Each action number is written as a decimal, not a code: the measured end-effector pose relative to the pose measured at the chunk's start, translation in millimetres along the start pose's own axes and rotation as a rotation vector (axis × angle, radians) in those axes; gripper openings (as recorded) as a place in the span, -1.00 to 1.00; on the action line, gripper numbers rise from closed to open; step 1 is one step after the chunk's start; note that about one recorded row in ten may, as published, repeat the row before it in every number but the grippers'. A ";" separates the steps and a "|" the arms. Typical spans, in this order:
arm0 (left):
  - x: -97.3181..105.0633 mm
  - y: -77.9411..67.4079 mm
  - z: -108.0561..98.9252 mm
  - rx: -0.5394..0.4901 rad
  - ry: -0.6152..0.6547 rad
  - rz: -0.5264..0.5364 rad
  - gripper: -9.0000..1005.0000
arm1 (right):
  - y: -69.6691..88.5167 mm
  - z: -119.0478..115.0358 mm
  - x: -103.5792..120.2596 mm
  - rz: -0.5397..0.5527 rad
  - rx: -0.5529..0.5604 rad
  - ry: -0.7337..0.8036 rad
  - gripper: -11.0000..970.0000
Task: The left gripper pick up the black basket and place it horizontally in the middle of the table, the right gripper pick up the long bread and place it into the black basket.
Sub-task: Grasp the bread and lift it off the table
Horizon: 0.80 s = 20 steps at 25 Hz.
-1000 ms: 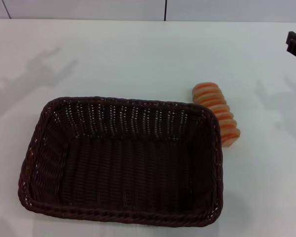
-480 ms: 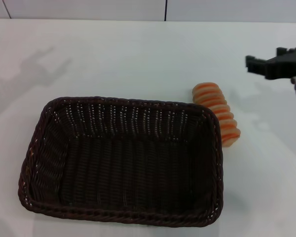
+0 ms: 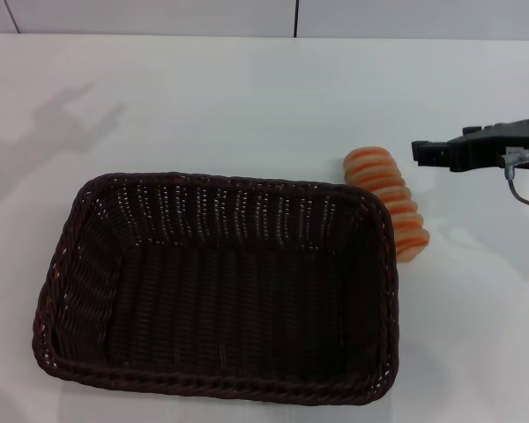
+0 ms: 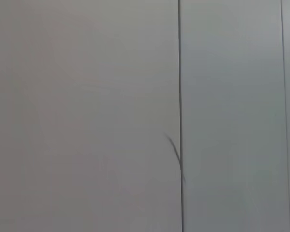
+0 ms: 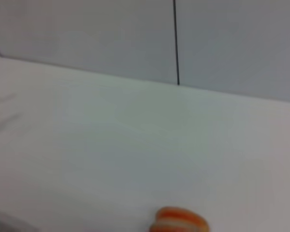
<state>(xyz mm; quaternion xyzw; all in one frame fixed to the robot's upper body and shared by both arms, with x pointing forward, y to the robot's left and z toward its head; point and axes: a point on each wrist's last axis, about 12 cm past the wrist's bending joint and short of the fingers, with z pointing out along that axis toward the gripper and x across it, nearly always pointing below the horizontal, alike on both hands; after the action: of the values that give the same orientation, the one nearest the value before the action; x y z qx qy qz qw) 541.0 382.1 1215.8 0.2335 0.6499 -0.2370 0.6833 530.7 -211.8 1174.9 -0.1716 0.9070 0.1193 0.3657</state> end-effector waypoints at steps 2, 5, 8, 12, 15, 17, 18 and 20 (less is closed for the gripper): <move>-0.2 0.5 -0.6 -0.001 0.001 0.001 0.33 | -2.1 1.9 -1.6 0.008 -0.009 0.025 0.49; -0.1 0.8 -1.4 -0.003 0.002 0.001 0.33 | -5.0 5.6 -3.7 0.001 -0.014 0.061 0.49; 0.2 1.1 -2.4 -0.005 0.004 0.001 0.33 | -5.2 10.3 -5.1 -0.011 -0.022 0.091 0.49; 0.5 1.4 -3.9 -0.007 0.006 0.001 0.33 | -10.7 14.0 -8.4 -0.025 -0.048 0.133 0.49; 0.6 1.7 -5.0 -0.009 0.008 0.002 0.33 | -16.5 14.9 -12.1 -0.039 -0.072 0.150 0.50; 0.7 2.1 -6.1 -0.013 0.007 0.002 0.33 | -21.1 16.6 -14.3 -0.049 -0.074 0.161 0.50; 0.6 2.5 -6.9 -0.016 0.006 0.002 0.33 | -23.6 18.0 -15.0 -0.053 -0.076 0.170 0.50; 0.2 2.9 -8.3 -0.019 0.004 0.002 0.33 | -26.7 21.3 -16.7 -0.070 -0.083 0.188 0.50</move>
<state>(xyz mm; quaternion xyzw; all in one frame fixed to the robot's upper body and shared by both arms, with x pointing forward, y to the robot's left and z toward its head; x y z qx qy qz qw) 536.4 389.6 1215.2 0.2281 0.6531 -0.2299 0.6845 565.8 -225.1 1169.2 -0.2287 0.9250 0.1271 0.2754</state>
